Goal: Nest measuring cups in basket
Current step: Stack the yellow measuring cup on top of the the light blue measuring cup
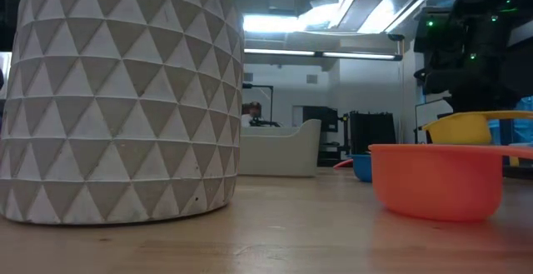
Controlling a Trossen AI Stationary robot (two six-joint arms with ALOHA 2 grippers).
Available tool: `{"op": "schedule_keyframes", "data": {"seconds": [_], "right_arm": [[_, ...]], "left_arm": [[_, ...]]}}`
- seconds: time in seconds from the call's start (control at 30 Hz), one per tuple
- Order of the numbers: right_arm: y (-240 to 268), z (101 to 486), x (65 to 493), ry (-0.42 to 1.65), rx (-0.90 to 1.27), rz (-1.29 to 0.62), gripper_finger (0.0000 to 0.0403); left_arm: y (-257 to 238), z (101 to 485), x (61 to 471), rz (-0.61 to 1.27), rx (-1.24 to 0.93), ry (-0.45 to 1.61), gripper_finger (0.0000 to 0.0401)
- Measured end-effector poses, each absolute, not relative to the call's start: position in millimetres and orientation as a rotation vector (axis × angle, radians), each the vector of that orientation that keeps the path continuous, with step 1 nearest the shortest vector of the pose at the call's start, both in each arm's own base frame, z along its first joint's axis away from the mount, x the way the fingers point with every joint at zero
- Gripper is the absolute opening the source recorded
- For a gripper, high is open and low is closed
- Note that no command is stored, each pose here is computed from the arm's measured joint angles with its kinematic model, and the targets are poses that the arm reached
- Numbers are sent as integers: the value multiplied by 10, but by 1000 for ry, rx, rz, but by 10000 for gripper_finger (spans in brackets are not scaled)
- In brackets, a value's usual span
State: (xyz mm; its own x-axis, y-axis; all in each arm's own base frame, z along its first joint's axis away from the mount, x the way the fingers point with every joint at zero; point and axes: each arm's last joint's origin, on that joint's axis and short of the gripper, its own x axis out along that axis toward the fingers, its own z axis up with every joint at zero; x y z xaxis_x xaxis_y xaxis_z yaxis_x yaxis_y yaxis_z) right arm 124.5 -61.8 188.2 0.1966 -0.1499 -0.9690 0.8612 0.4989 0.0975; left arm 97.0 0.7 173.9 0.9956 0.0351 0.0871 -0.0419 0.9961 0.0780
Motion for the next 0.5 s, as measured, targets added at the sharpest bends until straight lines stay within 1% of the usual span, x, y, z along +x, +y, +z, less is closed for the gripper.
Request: {"op": "schedule_keyframes", "data": {"seconds": [0.5], "right_arm": [[-623, 1887, 1260, 1140, 769, -804, 34]], "left_arm": [[7, 1739, 970, 38, 80, -86, 110]]}}
